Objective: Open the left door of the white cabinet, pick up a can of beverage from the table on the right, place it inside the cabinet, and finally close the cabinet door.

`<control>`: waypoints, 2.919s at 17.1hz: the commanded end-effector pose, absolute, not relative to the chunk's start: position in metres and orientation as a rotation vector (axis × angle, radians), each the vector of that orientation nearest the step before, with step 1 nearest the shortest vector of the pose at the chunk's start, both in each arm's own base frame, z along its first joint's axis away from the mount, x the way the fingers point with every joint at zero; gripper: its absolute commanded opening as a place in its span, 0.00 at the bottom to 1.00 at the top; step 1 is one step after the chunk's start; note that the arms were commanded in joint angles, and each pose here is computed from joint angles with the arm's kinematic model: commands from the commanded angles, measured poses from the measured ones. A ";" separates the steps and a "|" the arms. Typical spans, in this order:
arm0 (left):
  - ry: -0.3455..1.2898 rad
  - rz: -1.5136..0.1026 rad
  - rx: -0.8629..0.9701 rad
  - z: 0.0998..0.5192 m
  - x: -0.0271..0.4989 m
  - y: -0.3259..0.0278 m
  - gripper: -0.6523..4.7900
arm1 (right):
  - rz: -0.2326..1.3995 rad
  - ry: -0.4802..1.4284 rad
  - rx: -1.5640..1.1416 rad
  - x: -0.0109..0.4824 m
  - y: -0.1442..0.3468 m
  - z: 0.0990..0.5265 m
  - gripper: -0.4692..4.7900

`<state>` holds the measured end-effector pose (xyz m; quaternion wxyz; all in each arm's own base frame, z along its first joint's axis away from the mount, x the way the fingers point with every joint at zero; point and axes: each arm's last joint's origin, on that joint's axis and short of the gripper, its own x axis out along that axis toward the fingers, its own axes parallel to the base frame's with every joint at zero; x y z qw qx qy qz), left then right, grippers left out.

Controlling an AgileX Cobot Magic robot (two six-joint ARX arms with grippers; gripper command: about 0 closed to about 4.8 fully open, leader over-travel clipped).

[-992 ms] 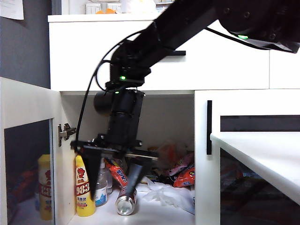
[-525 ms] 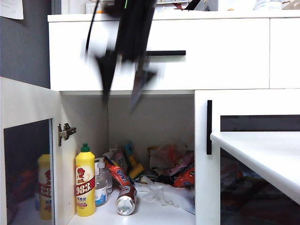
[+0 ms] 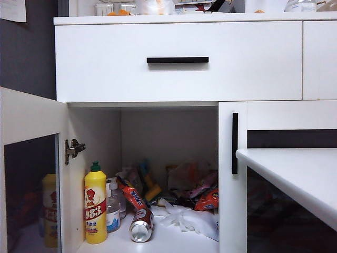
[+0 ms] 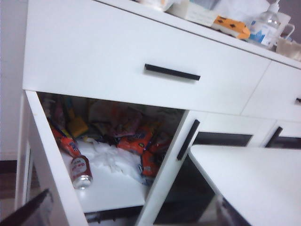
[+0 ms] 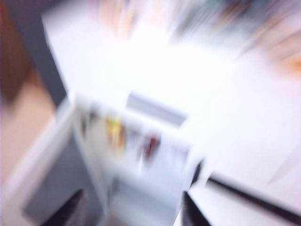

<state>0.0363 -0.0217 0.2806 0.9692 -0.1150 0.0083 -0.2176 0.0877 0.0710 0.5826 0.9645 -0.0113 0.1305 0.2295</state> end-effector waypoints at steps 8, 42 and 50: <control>0.165 -0.477 -0.154 0.266 0.035 -0.022 0.11 | 0.438 -0.002 0.028 -0.059 -0.067 0.540 0.58; 0.341 -0.470 -0.192 0.188 0.215 -0.157 0.11 | 0.789 0.116 0.069 0.094 0.080 0.374 0.08; 0.307 -0.537 -0.127 0.189 0.301 -0.211 0.11 | 0.653 0.180 0.056 0.101 0.066 0.367 0.08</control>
